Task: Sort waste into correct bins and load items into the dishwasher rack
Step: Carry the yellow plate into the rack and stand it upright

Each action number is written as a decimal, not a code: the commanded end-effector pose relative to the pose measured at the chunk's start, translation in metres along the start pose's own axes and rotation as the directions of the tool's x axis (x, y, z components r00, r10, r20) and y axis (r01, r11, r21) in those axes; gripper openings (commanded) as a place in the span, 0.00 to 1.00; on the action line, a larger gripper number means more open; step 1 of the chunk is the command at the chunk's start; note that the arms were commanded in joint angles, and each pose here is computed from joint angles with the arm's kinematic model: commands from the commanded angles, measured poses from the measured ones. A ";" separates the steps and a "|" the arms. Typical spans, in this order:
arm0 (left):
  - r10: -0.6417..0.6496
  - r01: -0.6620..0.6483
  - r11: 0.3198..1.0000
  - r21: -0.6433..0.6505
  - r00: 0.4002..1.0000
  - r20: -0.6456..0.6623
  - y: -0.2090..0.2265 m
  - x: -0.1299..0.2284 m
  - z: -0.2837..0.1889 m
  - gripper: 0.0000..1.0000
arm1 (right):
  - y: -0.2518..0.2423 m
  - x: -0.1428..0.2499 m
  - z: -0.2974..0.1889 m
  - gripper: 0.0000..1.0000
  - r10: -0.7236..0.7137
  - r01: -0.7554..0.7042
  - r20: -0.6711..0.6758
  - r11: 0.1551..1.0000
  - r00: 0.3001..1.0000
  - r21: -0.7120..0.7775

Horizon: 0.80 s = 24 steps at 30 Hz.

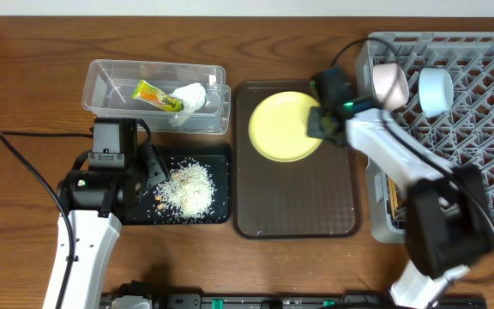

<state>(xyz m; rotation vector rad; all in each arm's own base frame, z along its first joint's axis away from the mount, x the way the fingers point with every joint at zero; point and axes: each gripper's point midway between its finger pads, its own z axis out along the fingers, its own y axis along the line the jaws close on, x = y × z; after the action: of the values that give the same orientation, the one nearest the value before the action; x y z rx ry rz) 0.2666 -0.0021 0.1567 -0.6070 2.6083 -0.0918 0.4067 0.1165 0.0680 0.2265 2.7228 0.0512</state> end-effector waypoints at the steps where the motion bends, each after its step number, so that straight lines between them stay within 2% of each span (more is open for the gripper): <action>1: -0.010 0.010 1.000 -0.005 1.000 0.005 0.001 -0.002 -0.001 0.66 | -0.030 -0.031 -0.056 0.01 -0.116 0.114 0.123 0.993 0.986 0.025; 6: -0.010 0.010 1.000 -0.005 1.000 0.005 0.001 -0.002 -0.001 0.66 | -0.099 -0.055 -0.126 0.01 -0.132 0.083 0.256 0.978 0.958 0.193; 11: -0.010 0.010 1.000 -0.005 1.000 0.005 0.001 -0.002 -0.001 0.66 | -0.173 -0.071 -0.191 0.01 -0.204 0.026 0.351 0.891 0.914 0.453; 13: -0.010 0.010 1.000 -0.005 1.000 0.005 0.001 -0.002 -0.001 0.66 | -0.199 -0.072 -0.212 0.01 -0.244 0.011 0.343 0.828 0.907 0.560; 18: -0.010 0.010 1.000 -0.005 1.000 0.005 0.001 -0.002 -0.001 0.66 | -0.244 -0.064 -0.239 0.01 -0.306 0.034 0.216 0.642 0.927 0.766; 24: -0.010 0.010 1.000 -0.005 1.000 0.005 0.001 -0.002 -0.001 0.66 | -0.245 -0.059 -0.219 0.01 -0.325 0.128 0.108 0.625 0.939 0.770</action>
<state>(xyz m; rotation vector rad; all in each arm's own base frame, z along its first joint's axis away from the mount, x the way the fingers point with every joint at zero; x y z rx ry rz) 0.2664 -0.0021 0.1566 -0.6071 2.6090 -0.0915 0.3393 -0.1258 0.2813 0.1440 2.2923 -1.0255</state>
